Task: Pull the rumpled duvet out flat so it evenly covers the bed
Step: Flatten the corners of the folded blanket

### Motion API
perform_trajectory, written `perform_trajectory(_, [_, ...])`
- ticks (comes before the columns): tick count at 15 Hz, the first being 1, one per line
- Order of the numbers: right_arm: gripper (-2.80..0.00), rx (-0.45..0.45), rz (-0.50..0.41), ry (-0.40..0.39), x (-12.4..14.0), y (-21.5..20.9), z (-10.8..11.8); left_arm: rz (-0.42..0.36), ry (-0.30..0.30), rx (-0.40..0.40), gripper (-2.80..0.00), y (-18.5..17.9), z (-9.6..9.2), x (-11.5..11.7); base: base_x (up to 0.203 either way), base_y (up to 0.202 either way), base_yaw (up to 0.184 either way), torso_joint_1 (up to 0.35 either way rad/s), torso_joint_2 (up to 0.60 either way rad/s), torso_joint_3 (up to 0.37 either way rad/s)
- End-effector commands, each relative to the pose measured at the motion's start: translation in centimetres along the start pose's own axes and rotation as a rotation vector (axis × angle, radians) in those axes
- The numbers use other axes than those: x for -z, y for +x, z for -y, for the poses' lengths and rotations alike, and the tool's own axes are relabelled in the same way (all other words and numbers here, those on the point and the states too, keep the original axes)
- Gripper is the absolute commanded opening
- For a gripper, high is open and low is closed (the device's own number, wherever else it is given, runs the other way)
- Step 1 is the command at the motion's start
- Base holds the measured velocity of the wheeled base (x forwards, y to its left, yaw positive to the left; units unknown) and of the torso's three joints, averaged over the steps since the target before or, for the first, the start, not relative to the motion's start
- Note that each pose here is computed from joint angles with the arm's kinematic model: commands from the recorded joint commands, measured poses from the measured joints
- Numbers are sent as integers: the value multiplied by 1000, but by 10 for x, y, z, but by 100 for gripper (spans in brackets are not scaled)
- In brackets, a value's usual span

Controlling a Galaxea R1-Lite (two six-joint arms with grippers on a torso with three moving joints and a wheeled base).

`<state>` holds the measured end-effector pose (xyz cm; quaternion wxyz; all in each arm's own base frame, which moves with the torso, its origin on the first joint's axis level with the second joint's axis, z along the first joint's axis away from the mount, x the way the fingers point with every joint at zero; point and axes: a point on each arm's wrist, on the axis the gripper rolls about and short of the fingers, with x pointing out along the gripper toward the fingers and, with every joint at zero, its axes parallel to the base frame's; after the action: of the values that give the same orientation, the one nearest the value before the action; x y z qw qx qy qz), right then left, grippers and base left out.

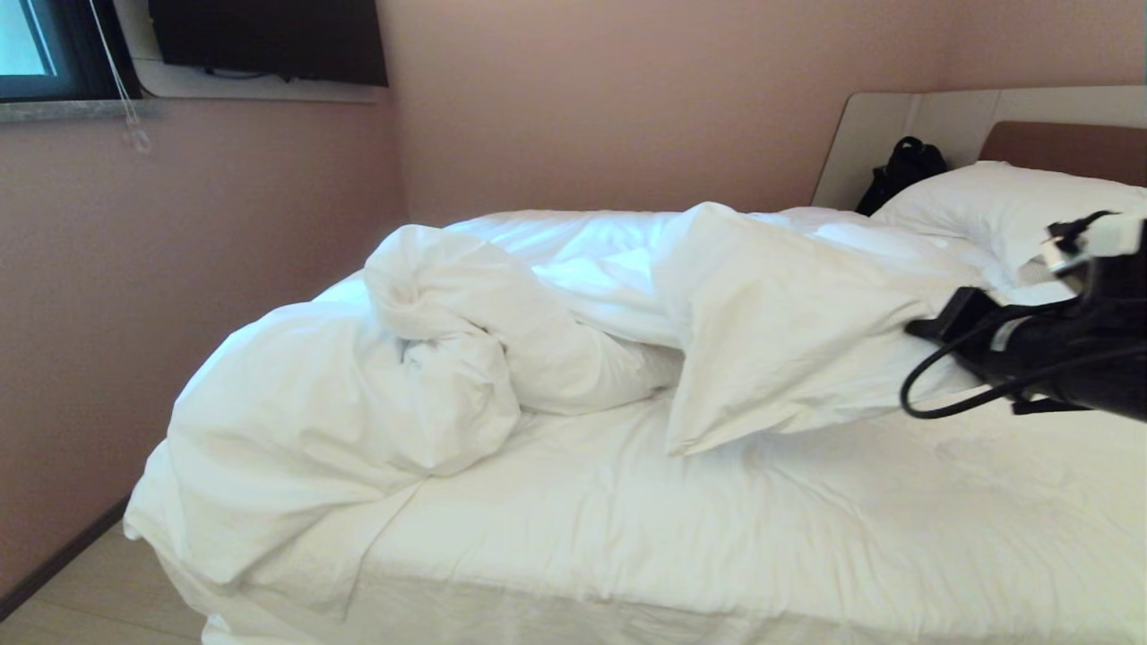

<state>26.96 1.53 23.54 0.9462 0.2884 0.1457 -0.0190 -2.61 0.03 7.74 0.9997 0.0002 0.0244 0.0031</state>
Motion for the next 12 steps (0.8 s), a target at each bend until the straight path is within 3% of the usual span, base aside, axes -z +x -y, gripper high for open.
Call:
perform_trajectory(1, [-280,95,37,20,-28,-55,15,-2,0,-1,-280,0,0,0,0,0,0,0,0,0])
perform_trajectory(7, [-280,267,216,-5,-63,-104,44,-2,0,-1,-280,0,0,0,0,0,0,0,0,0])
perform_trajectory(10, [-280,395,306,2,-78,-122,67,-2,0,-1,-280,0,0,0,0,0,0,0,0,0])
perform_trajectory(12, [-280,434,345,8,-91,-134,83,0,0,0,-280,0,0,0,0,0,0,0,0,0])
